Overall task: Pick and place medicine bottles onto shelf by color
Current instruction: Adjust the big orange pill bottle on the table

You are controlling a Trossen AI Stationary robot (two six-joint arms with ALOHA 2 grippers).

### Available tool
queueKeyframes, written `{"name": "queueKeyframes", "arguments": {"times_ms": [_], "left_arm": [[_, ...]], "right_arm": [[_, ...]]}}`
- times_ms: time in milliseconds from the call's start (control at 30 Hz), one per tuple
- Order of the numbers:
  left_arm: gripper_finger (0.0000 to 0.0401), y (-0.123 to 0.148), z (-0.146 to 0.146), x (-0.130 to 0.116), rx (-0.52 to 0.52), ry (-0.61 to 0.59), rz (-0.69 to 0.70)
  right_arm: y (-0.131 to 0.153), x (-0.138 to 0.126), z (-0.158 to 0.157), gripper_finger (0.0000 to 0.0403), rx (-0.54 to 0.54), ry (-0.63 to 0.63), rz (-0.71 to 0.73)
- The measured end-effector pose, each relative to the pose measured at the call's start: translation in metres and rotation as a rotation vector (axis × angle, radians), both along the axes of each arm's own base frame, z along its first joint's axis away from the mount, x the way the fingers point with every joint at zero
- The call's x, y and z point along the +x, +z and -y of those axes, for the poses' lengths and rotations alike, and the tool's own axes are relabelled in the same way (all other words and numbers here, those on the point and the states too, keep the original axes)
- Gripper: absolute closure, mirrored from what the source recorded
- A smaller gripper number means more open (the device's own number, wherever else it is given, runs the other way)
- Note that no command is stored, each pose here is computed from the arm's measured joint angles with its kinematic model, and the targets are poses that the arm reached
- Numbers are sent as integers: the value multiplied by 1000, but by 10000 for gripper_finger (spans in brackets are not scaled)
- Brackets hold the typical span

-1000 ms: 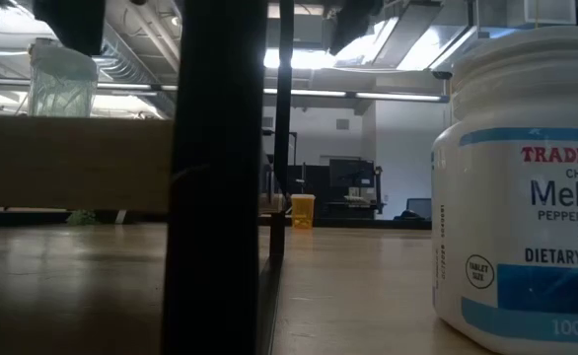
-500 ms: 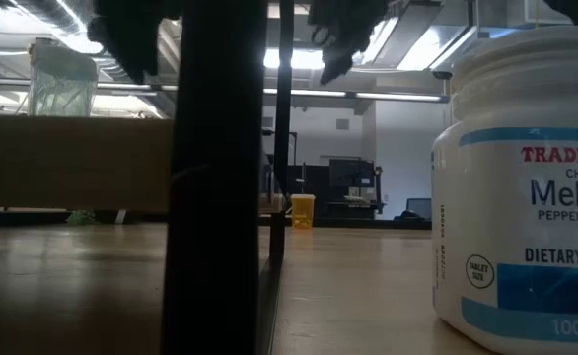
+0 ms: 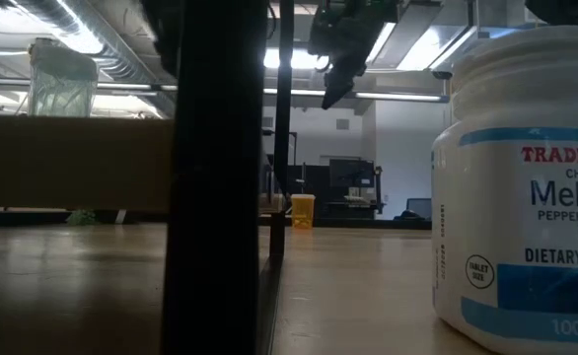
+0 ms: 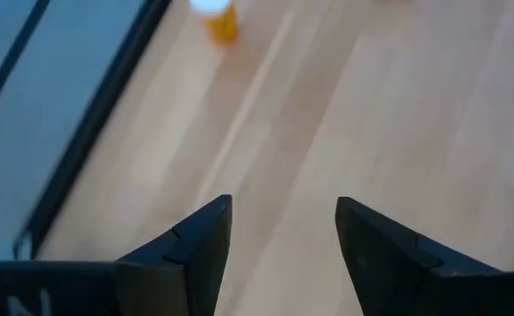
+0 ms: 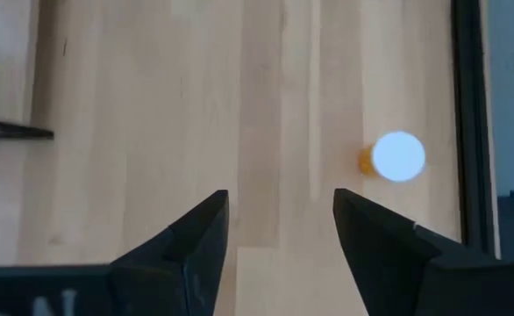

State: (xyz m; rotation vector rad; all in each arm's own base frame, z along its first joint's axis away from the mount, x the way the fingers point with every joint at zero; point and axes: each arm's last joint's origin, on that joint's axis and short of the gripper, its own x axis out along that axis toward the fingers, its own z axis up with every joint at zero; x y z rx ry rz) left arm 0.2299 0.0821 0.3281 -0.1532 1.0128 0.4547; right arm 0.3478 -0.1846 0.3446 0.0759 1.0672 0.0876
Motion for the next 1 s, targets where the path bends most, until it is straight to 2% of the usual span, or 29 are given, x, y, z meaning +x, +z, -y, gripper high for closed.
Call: {"name": "queueKeyframes", "arguments": {"times_ms": [167, 333, 667, 833, 1000], "left_arm": [[203, -2, -36, 8, 39, -112, 86], [203, -10, -60, 16, 23, -137, 145], [203, -34, -82, 27, -67, -83, 121], [203, -39, -90, 40, -41, -93, 180], [203, -41, -96, 52, -23, -127, 265]], "right_arm": [[0, -2, 9, 195, 33, -100, 10], [-7, 5, 20, 195, -31, -136, 29], [-28, -3, 56, 195, -86, -75, -7], [-31, -10, 69, 195, -87, -52, 1], [-36, -14, 78, 195, -26, 1, 56]]}}
